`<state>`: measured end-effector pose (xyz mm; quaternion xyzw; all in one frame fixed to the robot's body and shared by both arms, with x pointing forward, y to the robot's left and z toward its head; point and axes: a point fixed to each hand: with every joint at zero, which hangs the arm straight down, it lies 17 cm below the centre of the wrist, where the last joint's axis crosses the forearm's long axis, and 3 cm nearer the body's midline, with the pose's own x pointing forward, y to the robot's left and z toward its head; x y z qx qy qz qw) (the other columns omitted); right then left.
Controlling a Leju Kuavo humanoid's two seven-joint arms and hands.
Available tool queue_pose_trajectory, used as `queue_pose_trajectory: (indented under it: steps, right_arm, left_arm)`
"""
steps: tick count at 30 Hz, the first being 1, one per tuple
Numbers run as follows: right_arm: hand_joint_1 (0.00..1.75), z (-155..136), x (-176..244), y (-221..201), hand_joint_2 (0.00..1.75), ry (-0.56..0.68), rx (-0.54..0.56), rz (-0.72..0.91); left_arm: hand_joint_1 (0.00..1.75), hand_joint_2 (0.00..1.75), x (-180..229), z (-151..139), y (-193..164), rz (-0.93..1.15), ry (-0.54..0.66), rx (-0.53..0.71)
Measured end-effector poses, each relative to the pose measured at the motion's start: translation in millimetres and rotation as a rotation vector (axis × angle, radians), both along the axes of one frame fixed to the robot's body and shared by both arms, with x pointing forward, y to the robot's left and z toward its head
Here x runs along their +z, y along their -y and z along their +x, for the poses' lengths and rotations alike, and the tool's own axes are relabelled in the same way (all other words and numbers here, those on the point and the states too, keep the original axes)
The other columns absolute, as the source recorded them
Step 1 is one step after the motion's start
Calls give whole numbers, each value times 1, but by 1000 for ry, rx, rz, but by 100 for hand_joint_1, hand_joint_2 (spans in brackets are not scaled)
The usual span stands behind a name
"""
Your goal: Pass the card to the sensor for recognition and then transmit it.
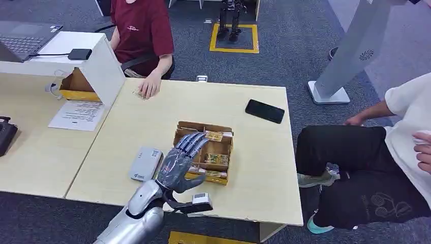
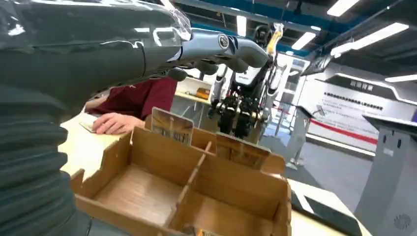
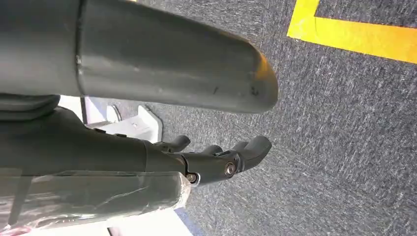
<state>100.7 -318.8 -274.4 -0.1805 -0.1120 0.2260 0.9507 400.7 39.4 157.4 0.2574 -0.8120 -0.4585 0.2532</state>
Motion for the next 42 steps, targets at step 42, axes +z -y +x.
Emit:
queue_pose_trajectory:
  steps: [42]
  right_arm:
    - [0, 0, 0, 2, 0, 5, -15, -2]
  left_arm:
    - [0, 175, -24, -10, -9, 92, -6, -25]
